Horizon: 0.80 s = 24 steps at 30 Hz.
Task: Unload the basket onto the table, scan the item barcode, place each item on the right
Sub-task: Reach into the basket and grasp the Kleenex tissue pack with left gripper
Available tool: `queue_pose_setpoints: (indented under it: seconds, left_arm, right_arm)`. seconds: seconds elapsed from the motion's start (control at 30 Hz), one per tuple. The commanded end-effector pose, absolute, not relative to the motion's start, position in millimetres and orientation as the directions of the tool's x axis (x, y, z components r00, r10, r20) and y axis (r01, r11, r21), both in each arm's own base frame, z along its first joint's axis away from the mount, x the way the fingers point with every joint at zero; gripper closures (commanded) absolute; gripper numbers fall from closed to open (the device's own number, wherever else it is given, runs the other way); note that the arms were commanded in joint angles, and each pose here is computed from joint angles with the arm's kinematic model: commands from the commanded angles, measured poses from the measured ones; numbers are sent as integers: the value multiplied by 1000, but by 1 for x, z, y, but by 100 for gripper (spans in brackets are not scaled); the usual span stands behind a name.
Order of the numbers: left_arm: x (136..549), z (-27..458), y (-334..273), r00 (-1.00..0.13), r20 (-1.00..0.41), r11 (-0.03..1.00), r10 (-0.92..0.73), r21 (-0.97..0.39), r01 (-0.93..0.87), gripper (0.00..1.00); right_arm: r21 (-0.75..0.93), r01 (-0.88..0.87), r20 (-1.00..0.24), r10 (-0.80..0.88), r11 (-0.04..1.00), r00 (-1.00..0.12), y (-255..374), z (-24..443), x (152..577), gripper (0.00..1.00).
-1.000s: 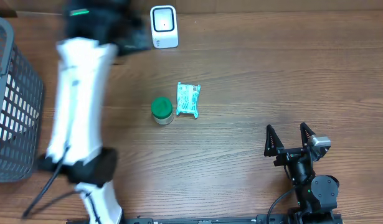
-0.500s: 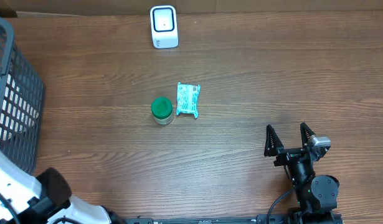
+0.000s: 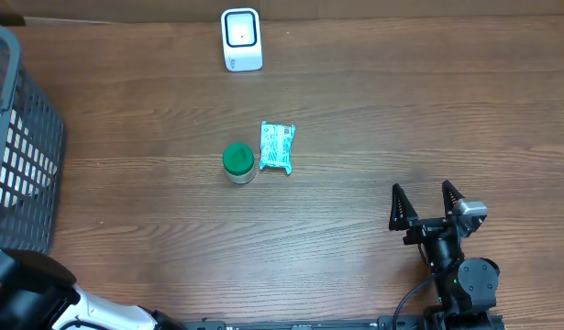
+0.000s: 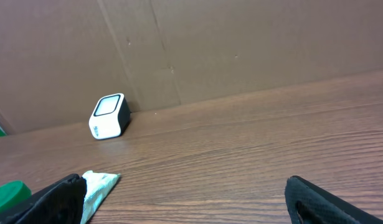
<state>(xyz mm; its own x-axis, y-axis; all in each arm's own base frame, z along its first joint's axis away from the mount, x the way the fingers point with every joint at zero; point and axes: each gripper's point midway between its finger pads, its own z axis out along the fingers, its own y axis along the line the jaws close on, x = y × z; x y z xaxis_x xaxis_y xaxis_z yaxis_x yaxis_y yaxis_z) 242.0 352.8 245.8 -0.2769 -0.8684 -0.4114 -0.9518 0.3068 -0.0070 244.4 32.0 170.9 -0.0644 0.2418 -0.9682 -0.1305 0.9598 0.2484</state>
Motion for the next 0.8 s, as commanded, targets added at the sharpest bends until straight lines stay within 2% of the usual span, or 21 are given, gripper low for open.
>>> queue_pose_setpoints:
  seconds: [0.0, 0.27, 0.37, 0.53, 0.77]
  left_arm:
    - [243, 218, 362, -413, -400, 417, -818, 83, -905, 25]
    - [272, 178, 400, -505, -526, 522, -684, 130, -843, 30]
    - [282, 170, 410, -514, -558, 537, -652, 139, -832, 29]
    - [299, 143, 415, -571, -536, 582, -621, 173, -795, 30]
    - [293, 85, 423, -611, -438, 564, -659, 250, -787, 33]
  right_arm:
    - [251, -139, -968, 244, 958, -64, 34, 169, 244, 0]
    - [251, -139, -968, 244, 958, -64, 34, 169, 244, 0]
    - [251, -139, -968, 244, 958, -64, 34, 169, 244, 0]
    - [251, -139, -968, 244, 958, -64, 34, 169, 244, 0]
    - [251, -139, -968, 244, 958, -64, 34, 169, 244, 0]
